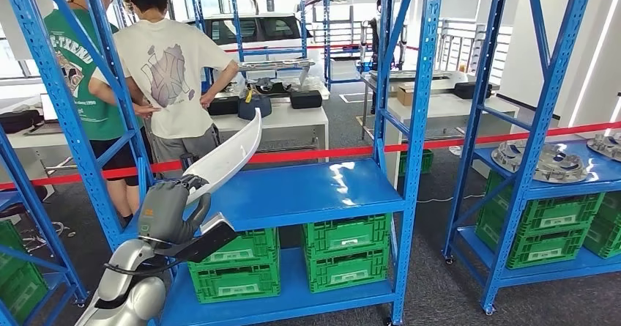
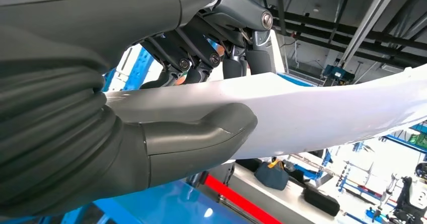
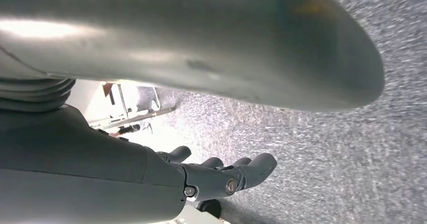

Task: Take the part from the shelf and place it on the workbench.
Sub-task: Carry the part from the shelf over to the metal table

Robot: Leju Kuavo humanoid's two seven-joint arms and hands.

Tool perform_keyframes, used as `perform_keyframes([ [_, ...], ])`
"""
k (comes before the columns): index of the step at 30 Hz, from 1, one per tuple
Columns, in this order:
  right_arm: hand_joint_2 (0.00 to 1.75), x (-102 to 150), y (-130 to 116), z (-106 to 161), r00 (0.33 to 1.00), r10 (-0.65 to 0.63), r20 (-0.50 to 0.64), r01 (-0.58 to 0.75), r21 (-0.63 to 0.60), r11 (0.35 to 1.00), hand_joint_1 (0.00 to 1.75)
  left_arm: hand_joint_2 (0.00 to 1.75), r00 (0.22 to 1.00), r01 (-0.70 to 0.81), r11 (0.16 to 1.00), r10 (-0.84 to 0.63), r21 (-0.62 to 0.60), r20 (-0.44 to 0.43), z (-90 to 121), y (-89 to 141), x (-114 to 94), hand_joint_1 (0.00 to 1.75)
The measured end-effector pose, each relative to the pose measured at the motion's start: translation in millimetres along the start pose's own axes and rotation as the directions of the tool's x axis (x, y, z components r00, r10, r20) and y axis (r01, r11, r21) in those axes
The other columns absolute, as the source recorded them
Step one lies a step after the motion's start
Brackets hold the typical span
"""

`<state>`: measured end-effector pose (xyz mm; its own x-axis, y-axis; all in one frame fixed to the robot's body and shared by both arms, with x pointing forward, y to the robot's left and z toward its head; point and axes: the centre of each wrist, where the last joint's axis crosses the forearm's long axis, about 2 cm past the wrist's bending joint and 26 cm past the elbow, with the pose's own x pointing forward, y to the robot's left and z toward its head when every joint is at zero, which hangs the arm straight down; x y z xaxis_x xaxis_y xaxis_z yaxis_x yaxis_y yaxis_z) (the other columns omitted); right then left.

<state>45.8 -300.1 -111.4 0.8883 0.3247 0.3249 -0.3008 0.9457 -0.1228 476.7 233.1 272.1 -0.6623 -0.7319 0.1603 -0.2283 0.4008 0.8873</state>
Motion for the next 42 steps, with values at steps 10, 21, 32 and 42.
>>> perform_keyframes([
  [10,0.00,-2.5,1.6,0.7,1.000,0.000,0.003,0.000,0.008,1.000,0.00,1.75,1.000,0.004,1.000,-0.004,0.004,0.002,-2.4,2.6,0.3,1.75],
  [21,0.00,-0.3,-0.9,0.0,1.000,-0.006,0.009,0.006,0.002,1.000,0.00,1.75,1.000,-0.001,1.000,0.001,-0.002,0.006,-2.7,-0.4,3.0,1.75],
  [32,0.00,0.0,1.7,0.1,1.000,-0.004,0.009,0.004,0.005,1.000,0.00,1.75,1.000,0.021,1.000,-0.021,-0.009,0.023,-5.4,1.7,3.4,1.75],
  [42,0.00,-2.3,0.2,0.5,1.000,-0.002,0.005,0.002,0.004,1.000,0.00,1.75,0.999,0.031,0.999,-0.031,-0.018,0.033,-2.6,-1.1,4.0,1.75],
])
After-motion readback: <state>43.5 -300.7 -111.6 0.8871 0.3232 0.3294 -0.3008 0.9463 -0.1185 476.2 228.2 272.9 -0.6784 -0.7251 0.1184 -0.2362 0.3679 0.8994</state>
